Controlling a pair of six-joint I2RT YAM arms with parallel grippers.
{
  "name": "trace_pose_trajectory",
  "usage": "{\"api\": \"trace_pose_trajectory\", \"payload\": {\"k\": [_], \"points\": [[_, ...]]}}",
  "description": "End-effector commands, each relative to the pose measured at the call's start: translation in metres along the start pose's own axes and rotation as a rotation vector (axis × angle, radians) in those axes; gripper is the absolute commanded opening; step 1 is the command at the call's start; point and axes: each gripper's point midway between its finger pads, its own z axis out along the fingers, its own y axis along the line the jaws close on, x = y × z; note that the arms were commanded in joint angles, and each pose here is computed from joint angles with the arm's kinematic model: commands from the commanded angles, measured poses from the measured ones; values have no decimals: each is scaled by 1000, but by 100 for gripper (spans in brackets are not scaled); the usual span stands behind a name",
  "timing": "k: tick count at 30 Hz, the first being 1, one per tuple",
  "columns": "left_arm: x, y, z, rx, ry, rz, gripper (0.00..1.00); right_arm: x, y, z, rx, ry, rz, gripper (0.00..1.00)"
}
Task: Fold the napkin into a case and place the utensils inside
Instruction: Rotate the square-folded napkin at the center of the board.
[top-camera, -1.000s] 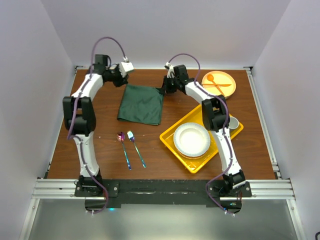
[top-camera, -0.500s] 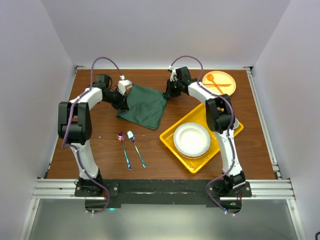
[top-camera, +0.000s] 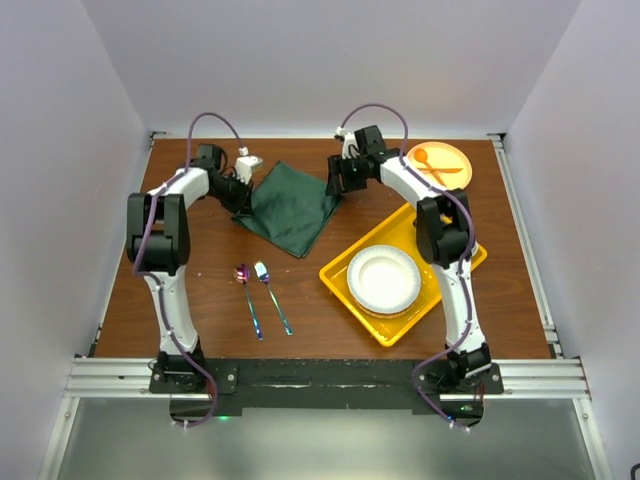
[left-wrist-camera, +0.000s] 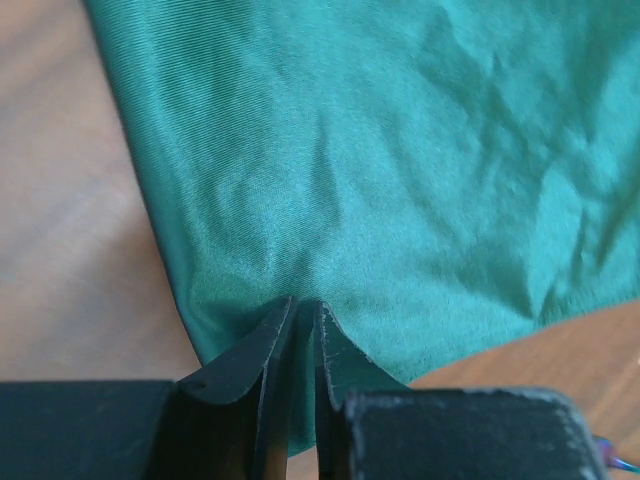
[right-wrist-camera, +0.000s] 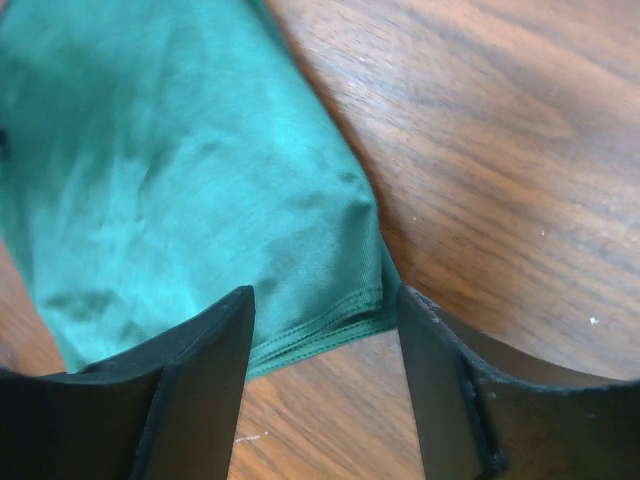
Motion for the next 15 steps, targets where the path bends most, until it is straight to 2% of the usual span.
{"api": "trace_pose_trajectory", "payload": {"k": [1, 4, 7, 10, 12, 15], "points": [[-3, 21, 1, -40, 38, 66, 18, -47, 28, -43, -80, -118, -126, 59], [-7, 21, -2, -34, 37, 113, 19, -54, 37, -52, -106, -123, -142, 51], [-20, 14, -12, -14, -2, 164, 23, -67, 58, -64, -189, -182, -139, 45], [-39, 5, -25, -6, -63, 194, 27, -77, 70, -61, -229, -219, -129, 46], [-50, 3, -34, -26, -106, 187, 28, -66, 60, -45, -202, -168, -93, 50], [-58, 0, -40, -40, -128, 176, 32, -68, 41, -33, -122, -160, -96, 52]]}}
